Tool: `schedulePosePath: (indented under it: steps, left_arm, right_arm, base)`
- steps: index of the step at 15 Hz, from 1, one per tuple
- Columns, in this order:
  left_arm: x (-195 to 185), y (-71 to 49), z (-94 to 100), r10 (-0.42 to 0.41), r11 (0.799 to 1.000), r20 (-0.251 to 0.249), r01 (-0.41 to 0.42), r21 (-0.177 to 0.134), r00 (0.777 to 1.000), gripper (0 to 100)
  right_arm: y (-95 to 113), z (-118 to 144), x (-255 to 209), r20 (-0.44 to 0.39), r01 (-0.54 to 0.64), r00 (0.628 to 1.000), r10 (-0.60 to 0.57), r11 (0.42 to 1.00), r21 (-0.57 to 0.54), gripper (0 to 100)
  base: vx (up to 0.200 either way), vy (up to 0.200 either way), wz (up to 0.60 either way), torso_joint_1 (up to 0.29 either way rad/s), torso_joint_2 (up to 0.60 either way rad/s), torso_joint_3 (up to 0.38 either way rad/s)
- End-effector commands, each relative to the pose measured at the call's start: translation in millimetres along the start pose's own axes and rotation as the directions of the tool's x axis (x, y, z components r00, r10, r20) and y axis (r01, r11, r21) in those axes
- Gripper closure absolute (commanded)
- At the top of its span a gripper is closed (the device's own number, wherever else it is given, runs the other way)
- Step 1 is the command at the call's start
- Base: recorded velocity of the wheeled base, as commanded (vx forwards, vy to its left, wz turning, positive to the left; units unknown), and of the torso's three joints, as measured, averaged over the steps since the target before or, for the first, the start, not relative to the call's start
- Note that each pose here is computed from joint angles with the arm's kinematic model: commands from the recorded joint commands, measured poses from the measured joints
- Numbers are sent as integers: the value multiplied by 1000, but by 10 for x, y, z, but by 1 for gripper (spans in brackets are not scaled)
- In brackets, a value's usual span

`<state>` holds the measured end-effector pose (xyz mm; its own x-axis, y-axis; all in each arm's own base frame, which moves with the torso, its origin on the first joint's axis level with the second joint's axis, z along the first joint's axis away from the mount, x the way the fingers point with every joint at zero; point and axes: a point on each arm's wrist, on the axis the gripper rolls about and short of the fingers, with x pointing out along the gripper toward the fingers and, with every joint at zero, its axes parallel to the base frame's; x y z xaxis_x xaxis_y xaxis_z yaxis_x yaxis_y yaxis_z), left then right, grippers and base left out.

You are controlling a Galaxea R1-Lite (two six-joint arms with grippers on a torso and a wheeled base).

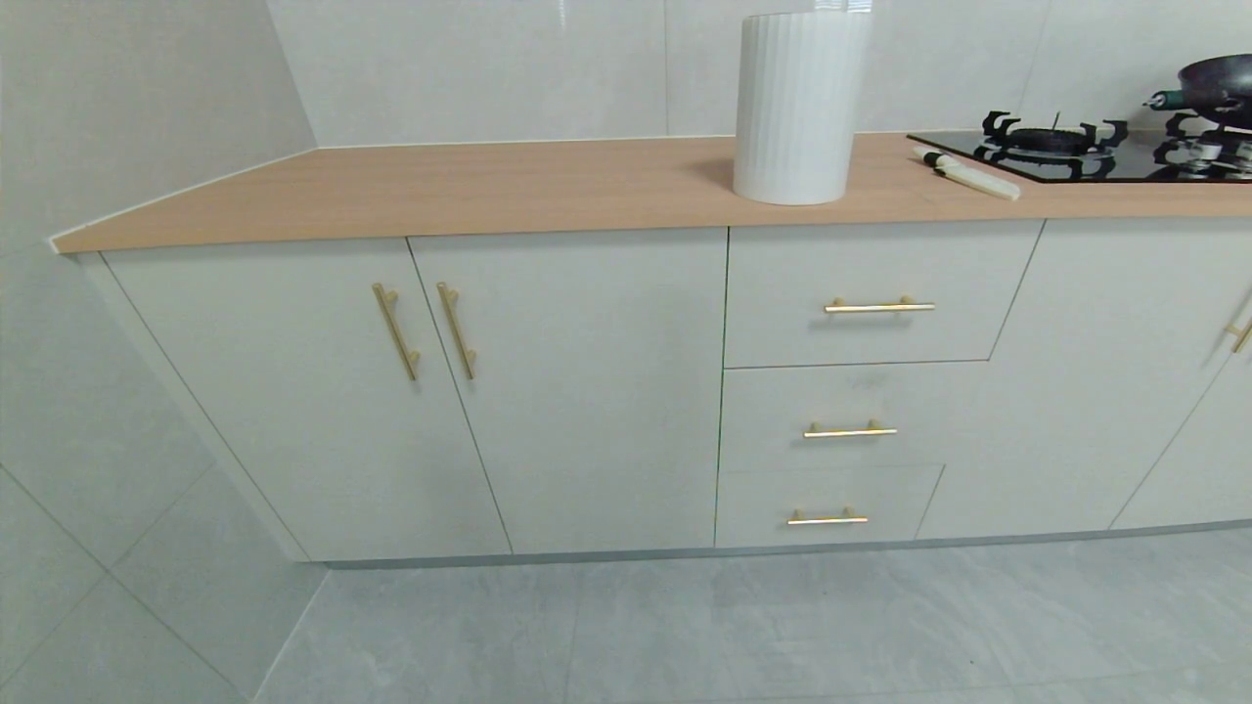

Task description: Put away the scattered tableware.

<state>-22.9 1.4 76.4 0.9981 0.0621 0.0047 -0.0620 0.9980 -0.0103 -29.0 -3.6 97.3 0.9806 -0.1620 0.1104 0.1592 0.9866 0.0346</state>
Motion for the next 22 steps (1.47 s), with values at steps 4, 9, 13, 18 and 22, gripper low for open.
schedulePosePath:
  steps: [4, 9, 13, 18, 22]
  left_arm:
    - [0, 0, 0, 1, 1000, 0, -1, -1, 1000, 0]
    - [0, 0, 0, 1, 1000, 0, -1, -1, 1000, 0]
    - [1, 0, 0, 1, 1000, -2, -1, -1, 1000, 0]
    - [0, 0, 0, 1, 1000, 0, -1, 1, 1000, 0]
    - [0, 0, 0, 1, 1000, 0, -1, 1, 1000, 0]
  right_arm:
    - [21, -159, 39, -49, -83, 996, 80, 995, -62, 0]
    - [31, -157, 38, -48, -124, 992, 119, 984, -131, 0]
    - [44, -186, 34, -77, -184, 981, 177, 978, -102, 0]
    - [38, -179, 34, -79, -146, 986, 150, 988, 48, 0]
    - [6, -169, 36, -70, -6, 998, 6, 1000, -2, 0]
  base:
    - [0, 0, 0, 0, 0, 0]
    - [0, 0, 0, 0, 0, 0]
    - [0, 0, 0, 0, 0, 0]
    - [0, 0, 0, 0, 0, 0]
    - [0, 0, 0, 0, 0, 0]
